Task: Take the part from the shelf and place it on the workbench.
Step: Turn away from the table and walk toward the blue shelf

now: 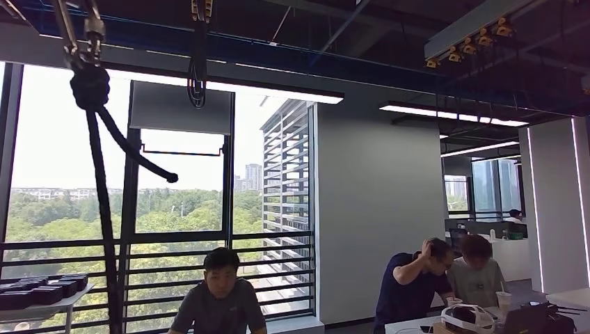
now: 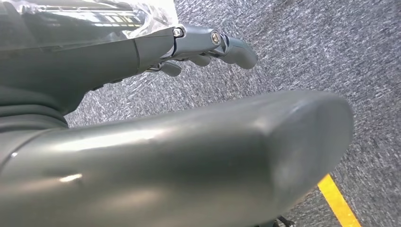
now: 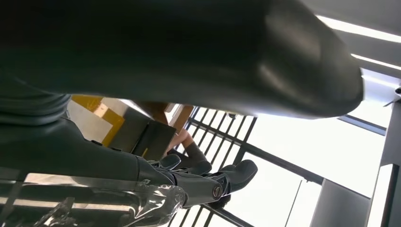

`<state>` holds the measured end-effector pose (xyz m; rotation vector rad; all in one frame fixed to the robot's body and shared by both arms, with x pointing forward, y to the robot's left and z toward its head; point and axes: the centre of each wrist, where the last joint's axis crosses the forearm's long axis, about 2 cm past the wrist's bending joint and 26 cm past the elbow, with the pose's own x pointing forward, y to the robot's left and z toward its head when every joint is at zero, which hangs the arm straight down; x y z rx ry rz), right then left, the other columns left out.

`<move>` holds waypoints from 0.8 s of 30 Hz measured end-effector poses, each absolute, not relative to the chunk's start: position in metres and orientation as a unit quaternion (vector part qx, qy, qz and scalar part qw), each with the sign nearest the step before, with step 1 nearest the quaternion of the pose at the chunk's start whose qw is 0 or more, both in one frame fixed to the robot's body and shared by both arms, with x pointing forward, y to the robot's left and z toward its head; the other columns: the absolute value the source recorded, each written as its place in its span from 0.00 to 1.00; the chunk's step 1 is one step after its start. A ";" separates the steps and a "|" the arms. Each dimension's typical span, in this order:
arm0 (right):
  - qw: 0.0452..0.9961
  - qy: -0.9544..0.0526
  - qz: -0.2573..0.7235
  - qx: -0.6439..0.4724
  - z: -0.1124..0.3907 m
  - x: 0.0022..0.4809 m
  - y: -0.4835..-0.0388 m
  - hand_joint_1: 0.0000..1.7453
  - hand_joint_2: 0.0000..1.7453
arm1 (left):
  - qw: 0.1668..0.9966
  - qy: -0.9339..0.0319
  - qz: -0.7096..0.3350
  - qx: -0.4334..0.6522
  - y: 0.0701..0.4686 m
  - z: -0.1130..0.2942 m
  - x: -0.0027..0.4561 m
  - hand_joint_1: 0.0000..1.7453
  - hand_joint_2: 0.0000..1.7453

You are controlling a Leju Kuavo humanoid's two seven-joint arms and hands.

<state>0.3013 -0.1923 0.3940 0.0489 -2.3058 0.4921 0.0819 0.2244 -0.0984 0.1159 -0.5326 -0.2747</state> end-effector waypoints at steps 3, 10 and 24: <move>0.372 -0.909 0.188 0.031 0.395 0.294 -0.195 0.00 0.00 | 0.954 -0.263 -0.133 0.057 0.224 -0.098 0.083 0.00 0.00; 0.369 -0.910 0.185 0.045 0.390 0.285 -0.202 0.00 0.00 | 0.954 -0.265 -0.128 0.055 0.223 -0.098 0.085 0.00 0.00; 0.380 -0.902 0.188 0.082 0.379 0.281 -0.204 0.00 0.00 | 0.956 -0.264 -0.108 0.062 0.224 -0.098 0.083 0.00 0.00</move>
